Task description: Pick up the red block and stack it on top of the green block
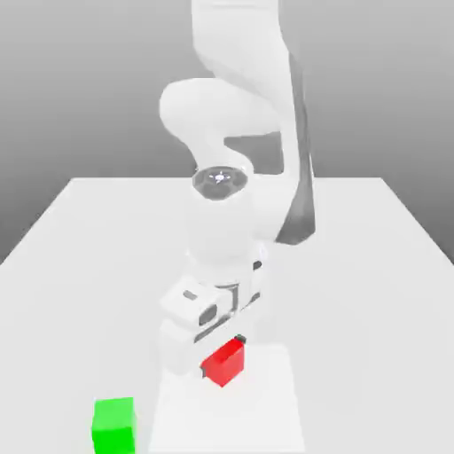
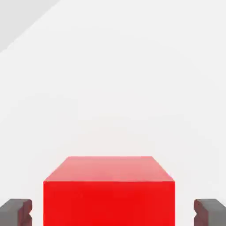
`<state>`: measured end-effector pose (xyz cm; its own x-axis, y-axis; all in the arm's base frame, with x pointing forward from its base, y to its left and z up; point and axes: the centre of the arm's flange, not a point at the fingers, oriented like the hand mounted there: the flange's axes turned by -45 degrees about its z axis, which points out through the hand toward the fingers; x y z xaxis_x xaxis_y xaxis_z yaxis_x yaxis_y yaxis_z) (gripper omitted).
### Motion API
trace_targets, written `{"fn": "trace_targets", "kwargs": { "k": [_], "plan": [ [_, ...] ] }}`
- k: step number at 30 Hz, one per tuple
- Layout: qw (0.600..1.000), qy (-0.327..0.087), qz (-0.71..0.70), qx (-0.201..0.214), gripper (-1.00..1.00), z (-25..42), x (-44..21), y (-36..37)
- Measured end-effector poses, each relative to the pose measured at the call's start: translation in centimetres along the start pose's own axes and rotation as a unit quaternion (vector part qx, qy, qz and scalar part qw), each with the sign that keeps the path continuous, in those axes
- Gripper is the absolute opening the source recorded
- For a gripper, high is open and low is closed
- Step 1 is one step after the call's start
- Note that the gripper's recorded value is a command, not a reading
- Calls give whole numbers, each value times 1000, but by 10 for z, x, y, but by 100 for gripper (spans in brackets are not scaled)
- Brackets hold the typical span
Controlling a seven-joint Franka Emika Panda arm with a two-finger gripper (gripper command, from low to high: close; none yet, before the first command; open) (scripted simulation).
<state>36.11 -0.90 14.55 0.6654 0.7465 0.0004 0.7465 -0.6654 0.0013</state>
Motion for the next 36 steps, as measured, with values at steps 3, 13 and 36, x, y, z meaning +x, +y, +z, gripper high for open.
{"fn": "trace_targets", "kwargs": {
  "k": [3,13,36],
  "plan": [
    [1000,-1,0,1,-100,3,0,-1],
    [1000,1,0,-2,-100,-47,2,3],
    [953,0,302,1,100,-45,-30,174]
  ]
}}
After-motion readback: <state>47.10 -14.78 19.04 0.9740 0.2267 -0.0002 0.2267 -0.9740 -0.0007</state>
